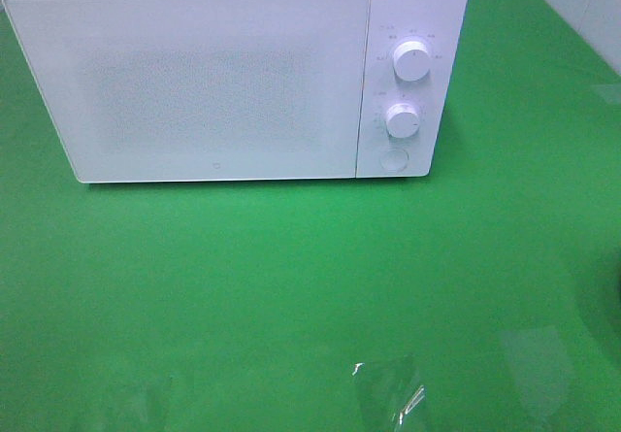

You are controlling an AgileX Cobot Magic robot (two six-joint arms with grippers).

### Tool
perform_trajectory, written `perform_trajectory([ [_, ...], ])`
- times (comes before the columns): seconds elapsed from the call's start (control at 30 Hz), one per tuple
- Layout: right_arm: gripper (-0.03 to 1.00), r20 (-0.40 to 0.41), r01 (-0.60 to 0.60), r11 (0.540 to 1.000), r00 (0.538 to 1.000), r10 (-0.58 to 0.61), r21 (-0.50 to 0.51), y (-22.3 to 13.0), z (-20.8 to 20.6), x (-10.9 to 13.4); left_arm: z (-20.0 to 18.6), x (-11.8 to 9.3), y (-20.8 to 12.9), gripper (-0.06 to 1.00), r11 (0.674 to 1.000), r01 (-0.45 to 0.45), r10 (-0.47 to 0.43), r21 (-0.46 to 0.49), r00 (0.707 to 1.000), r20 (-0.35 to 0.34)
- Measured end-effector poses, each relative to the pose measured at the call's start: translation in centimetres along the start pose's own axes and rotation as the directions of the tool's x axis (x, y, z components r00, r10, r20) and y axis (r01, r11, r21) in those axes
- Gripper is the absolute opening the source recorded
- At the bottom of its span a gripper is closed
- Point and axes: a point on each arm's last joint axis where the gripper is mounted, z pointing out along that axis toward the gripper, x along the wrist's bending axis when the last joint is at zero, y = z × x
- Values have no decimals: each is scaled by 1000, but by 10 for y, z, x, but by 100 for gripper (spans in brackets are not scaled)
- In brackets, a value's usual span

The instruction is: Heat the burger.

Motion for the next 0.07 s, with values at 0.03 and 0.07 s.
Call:
perform_trajectory([
  [0.03, 75, 0, 0, 1000, 1000, 0, 0, 0, 0, 0, 0, 0, 0, 99, 1000, 0, 0, 0, 1000, 0],
  [0.07, 75, 0, 0, 1000, 1000, 0, 0, 0, 0, 0, 0, 0, 0, 99, 1000, 0, 0, 0, 1000, 0],
])
